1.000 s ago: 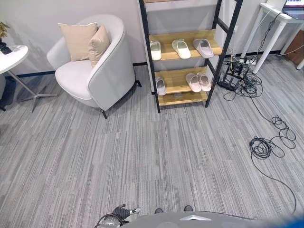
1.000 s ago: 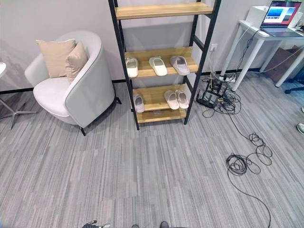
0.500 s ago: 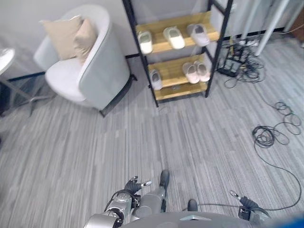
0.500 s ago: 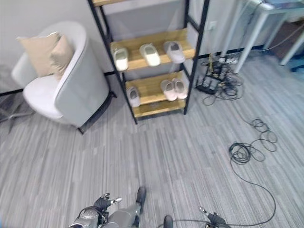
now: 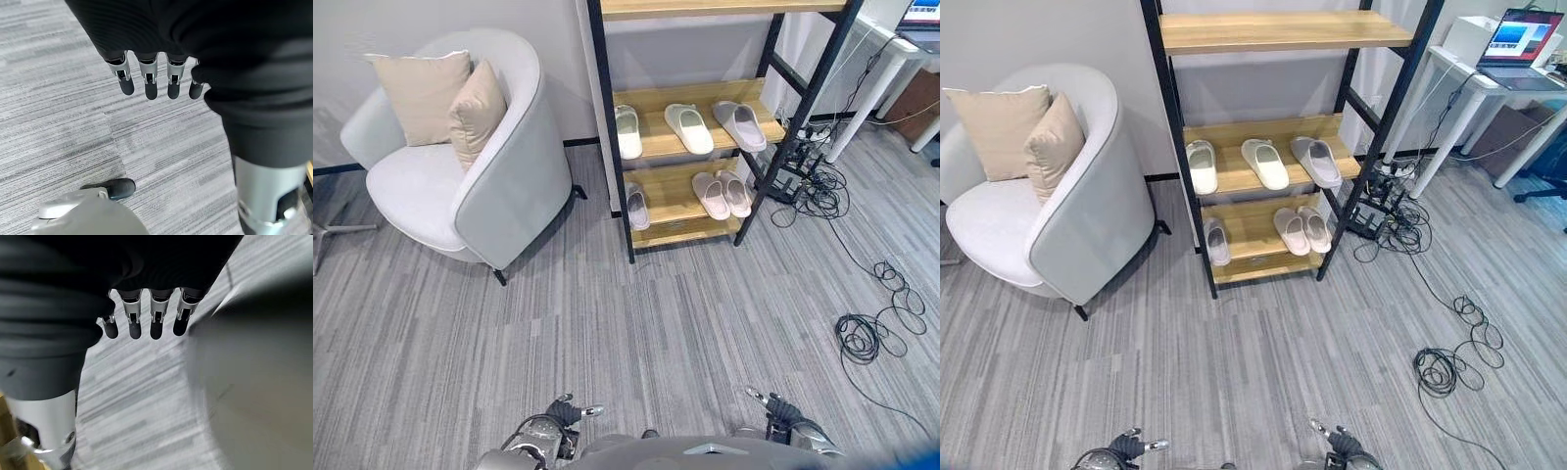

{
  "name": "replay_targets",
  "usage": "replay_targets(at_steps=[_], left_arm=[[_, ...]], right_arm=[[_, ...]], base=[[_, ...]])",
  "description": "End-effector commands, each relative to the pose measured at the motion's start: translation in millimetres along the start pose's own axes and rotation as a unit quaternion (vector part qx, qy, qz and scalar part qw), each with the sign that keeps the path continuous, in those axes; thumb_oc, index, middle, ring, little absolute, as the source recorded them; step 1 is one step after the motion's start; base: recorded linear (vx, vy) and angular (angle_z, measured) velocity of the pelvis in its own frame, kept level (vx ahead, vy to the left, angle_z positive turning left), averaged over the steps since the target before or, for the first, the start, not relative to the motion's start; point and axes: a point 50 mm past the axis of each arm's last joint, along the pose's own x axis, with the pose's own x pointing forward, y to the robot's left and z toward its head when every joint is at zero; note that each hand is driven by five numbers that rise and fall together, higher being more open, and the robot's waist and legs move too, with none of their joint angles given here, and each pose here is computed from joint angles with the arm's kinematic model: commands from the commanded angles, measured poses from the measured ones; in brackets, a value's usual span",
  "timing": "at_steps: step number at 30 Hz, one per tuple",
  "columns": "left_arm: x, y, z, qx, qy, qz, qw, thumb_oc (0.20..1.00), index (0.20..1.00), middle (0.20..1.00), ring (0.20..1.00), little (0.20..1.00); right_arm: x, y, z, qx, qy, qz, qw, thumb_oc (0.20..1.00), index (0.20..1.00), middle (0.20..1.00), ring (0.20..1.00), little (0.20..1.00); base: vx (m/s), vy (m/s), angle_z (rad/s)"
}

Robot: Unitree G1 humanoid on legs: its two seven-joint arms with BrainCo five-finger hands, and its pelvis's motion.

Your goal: Arrange the slippers neatly on the shoe rack.

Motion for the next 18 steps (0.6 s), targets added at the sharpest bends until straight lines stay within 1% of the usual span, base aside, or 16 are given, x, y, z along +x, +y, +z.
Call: replay_targets(at_steps=[1,7,8,9,10,11,12,14,16,17,18], left_arm=[[-0.1,-3.9,2.8,0.025,-0.012,0.002,1.000,1.000,1.000,1.000,1.000,1.000],[0.4,-6.3,7.6,0.021,-0.018,-0.002,1.000,1.000,1.000,1.000,1.000,1.000],[1.6,-12.5,25.8,0.037,-0.045,-0.007,0.998,1.000,1.000,1.000,1.000,1.000],[1.6,-12.5,25.8,0.037,-0.045,-0.007,0.998,1.000,1.000,1.000,1.000,1.000],[1.4,-18.3,31.3,0.046,-0.057,-0.015,0.997,1.000,1.000,1.000,1.000,1.000],[1.4,-18.3,31.2,0.046,-0.057,-0.015,0.997,1.000,1.000,1.000,1.000,1.000],[1.1,-21.6,30.6,0.053,-0.056,-0.020,0.997,1.000,1.000,1.000,1.000,1.000],[1.4,-19.6,31.3,0.055,-0.055,-0.018,0.997,1.000,1.000,1.000,1.000,1.000],[1.2,-17.1,23.8,0.047,-0.043,-0.015,0.998,1.000,1.000,1.000,1.000,1.000],[0.4,-12.9,9.9,0.042,-0.019,-0.008,0.999,1.000,1.000,1.000,1.000,1.000],[-1.0,-9.4,-3.3,0.040,0.002,-0.002,0.999,1.000,1.000,1.000,1.000,1.000]], right_arm=[[-3.7,-26.7,-11.5,0.001,0.013,-0.036,0.999,1.000,1.000,1.000,1.000,1.000],[-4.6,-40.0,-6.4,0.003,0.004,-0.059,0.998,1.000,1.000,1.000,1.000,1.000],[-2.5,-38.1,16.1,-0.004,-0.037,-0.062,0.997,1.000,1.000,1.000,1.000,1.000],[-2.5,-38.1,16.2,-0.004,-0.037,-0.062,0.997,1.000,1.000,1.000,1.000,1.000],[-1.4,-31.5,35.3,-0.020,-0.071,-0.054,0.996,1.000,1.000,1.000,1.000,1.000],[-1.4,-31.5,35.1,-0.020,-0.071,-0.054,0.996,1.000,1.000,1.000,1.000,1.000],[-0.8,-16.1,54.5,-0.038,-0.106,-0.031,0.993,1.000,1.000,1.000,1.000,1.000],[-2.3,-5.3,72.9,-0.035,-0.141,-0.017,0.989,1.000,1.000,1.000,1.000,1.000],[-2.9,0.5,75.0,-0.035,-0.148,-0.007,0.988,1.000,1.000,1.000,1.000,1.000],[-3.4,14.5,81.2,-0.043,-0.160,0.012,0.986,1.000,1.000,1.000,1.000,1.000],[-5.2,27.3,108.5,-0.048,-0.185,0.020,0.981,1.000,1.000,1.000,1.000,1.000]], base=[[0.32,-0.243,0.60],[0.23,-0.357,0.41],[0.12,-0.323,0.85],[0.20,-0.341,1.05],[0.12,-0.109,0.70],[0.29,-0.117,0.55],[0.20,-0.004,0.17],[0.27,0.075,0.30],[0.24,0.134,-0.15],[0.32,0.213,-0.51],[0.39,0.282,-0.59]])
